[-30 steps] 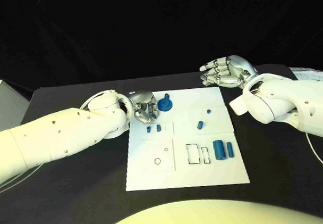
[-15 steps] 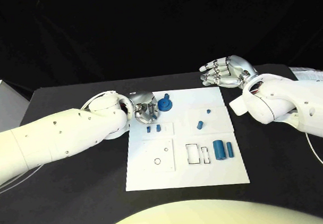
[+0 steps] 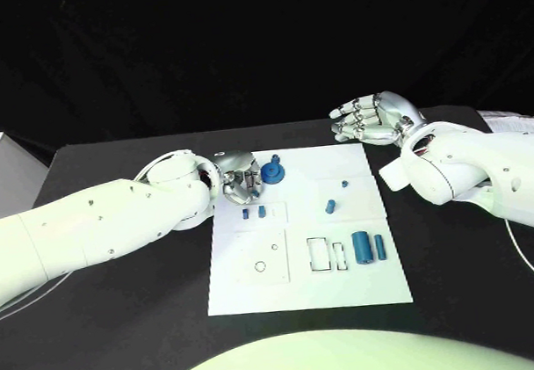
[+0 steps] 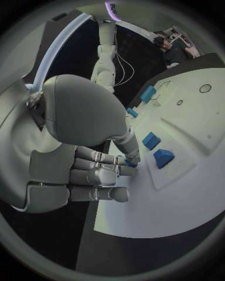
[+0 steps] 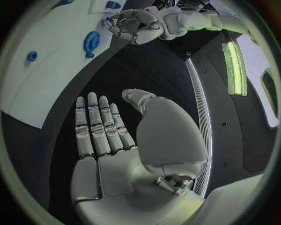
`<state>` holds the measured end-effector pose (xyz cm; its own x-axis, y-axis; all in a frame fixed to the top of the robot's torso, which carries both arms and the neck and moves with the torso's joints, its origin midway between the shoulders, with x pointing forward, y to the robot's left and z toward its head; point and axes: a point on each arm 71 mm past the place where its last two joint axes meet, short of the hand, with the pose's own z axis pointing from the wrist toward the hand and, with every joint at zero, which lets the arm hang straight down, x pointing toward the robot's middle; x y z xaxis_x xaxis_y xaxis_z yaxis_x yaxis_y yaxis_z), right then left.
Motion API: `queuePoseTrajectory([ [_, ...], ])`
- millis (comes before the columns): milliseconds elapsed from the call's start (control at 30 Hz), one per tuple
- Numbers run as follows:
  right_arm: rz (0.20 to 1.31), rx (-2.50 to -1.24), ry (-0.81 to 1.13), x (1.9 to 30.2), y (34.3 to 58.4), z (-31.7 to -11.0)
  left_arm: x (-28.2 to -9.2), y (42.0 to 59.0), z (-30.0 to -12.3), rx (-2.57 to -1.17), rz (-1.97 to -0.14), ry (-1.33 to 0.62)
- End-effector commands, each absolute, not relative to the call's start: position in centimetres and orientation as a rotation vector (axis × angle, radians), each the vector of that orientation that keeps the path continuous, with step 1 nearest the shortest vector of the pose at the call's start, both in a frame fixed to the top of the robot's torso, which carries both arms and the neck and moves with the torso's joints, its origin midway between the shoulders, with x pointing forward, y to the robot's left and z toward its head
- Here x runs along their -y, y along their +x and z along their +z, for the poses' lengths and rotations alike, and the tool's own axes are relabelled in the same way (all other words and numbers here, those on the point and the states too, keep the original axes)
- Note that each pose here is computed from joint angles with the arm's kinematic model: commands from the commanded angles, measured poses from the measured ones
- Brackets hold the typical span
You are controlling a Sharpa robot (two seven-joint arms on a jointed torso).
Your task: Assemble the parts on the task board
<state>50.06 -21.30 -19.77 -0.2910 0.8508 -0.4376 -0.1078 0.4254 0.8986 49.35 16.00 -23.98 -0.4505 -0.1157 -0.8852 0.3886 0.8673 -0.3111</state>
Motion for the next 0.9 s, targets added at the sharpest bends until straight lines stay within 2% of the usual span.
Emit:
queuePoseTrajectory([
  [33, 1.102, -1.581, 0.657, 21.2, 50.03, -19.72, -15.95, 49.07, -24.64, -2.013, -0.564, 0.22],
  [900, 1.093, -1.586, 0.661, 21.52, 50.15, -19.83, -16.29, 49.21, -24.25, -1.955, -0.565, 0.2],
])
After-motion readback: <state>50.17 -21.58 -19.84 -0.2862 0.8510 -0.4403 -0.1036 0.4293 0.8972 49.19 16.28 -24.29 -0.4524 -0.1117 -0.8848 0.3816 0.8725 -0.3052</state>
